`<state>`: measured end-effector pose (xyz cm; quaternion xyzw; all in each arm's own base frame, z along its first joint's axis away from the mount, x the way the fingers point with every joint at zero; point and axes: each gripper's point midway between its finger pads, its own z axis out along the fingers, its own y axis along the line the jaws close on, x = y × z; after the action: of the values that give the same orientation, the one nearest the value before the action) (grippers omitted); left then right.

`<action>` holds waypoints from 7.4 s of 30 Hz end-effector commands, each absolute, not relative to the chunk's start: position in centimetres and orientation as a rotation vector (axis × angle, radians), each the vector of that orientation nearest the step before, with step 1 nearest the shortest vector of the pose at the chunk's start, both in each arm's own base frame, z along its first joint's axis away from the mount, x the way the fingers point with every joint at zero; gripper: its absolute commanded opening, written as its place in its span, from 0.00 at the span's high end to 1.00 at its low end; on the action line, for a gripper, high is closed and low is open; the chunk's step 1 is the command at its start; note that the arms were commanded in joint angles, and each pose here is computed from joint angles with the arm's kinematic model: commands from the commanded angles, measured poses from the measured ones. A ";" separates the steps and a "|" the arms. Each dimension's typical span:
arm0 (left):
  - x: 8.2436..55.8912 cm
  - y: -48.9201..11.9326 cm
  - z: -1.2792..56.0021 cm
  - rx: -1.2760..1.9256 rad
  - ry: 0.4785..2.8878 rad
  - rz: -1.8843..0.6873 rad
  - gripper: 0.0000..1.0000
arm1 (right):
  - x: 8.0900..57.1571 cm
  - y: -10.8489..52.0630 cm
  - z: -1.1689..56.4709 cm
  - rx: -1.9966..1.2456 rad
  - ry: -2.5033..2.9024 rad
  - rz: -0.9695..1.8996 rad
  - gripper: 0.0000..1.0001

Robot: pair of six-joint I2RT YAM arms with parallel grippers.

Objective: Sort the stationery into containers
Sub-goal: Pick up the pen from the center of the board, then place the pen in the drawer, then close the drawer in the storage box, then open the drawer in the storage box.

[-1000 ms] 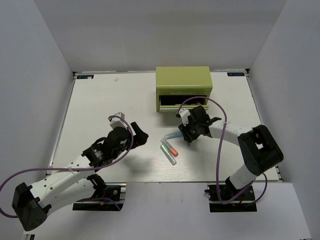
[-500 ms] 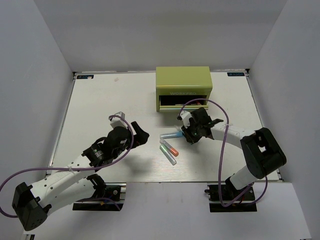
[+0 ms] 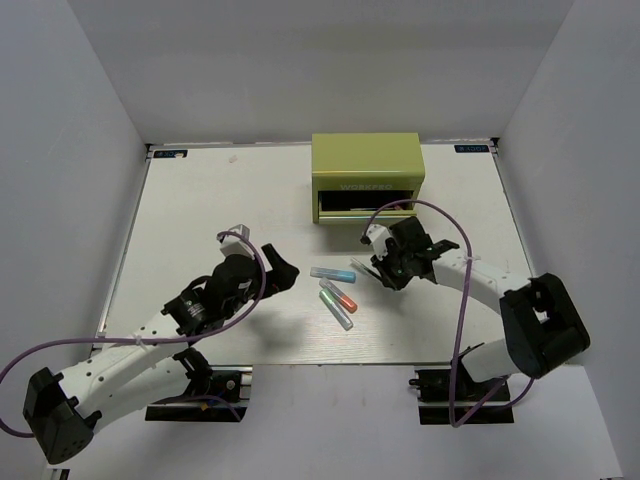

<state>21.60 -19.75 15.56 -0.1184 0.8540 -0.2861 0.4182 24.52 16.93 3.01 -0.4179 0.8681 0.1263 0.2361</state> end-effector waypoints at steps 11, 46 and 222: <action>21.1 -22.9 13.5 -0.343 2.215 -0.875 0.00 | 28.9 19.9 18.3 -1.503 1.669 0.250 1.00; 21.9 -23.4 12.8 -0.418 2.229 -0.864 0.00 | 37.6 21.7 24.2 -1.677 1.515 0.114 1.00; 28.4 -30.9 20.0 -0.334 1.798 -1.200 0.10 | 25.1 20.2 22.6 -1.574 1.491 0.564 0.76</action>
<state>31.17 -32.51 21.89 -0.1896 0.6786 -0.5297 0.4722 29.23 18.32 23.91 -0.5790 0.6621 0.1462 0.4527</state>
